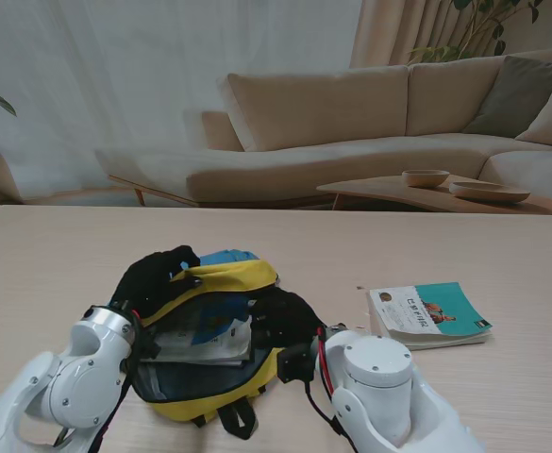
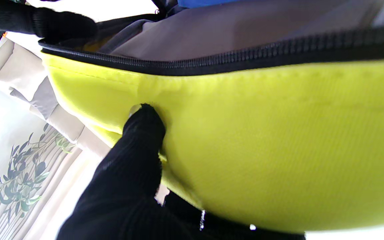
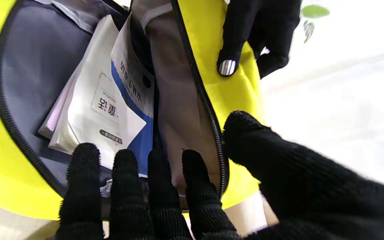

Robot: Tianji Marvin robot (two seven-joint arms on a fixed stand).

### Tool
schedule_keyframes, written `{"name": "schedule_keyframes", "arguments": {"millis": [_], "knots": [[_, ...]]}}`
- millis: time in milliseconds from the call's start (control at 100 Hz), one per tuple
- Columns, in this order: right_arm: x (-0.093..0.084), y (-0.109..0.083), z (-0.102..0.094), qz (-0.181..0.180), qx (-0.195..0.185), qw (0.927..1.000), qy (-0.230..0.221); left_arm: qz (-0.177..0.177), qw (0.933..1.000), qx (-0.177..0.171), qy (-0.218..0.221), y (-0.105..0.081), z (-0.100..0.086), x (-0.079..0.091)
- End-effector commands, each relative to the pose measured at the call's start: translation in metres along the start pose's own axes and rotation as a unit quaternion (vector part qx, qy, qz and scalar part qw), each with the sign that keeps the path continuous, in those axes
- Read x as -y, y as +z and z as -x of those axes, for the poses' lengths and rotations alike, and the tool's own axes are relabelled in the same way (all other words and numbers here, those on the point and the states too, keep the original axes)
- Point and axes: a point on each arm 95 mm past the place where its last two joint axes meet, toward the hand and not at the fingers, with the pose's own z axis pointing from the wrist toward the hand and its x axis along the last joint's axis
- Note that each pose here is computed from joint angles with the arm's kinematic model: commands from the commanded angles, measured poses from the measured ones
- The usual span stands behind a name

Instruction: Pack books into the school bag then zip close the school bag

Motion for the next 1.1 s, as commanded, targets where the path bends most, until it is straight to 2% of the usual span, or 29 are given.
{"name": "schedule_keyframes", "arguments": {"millis": [0, 300, 720, 920, 1090], "knots": [[-0.006, -0.009, 0.001, 0.001, -0.009, 0.9999, -0.009, 0.023, 0.9997, -0.001, 0.001, -0.005, -0.002, -0.005], [-0.033, -0.034, -0.009, 0.004, -0.053, 0.9982, -0.026, 0.096, 0.9953, 0.007, 0.010, -0.019, 0.000, -0.025], [-0.066, -0.043, -0.021, 0.046, -0.094, 0.9932, -0.051, 0.175, 0.9839, 0.035, 0.006, -0.040, 0.002, -0.049], [-0.081, -0.045, -0.027, 0.069, -0.116, 0.9876, -0.080, 0.203, 0.9785, 0.034, 0.013, -0.048, 0.002, -0.051], [-0.093, -0.048, -0.030, 0.081, -0.129, 0.9837, -0.096, 0.206, 0.9783, 0.009, 0.016, -0.052, -0.002, -0.045]]}}
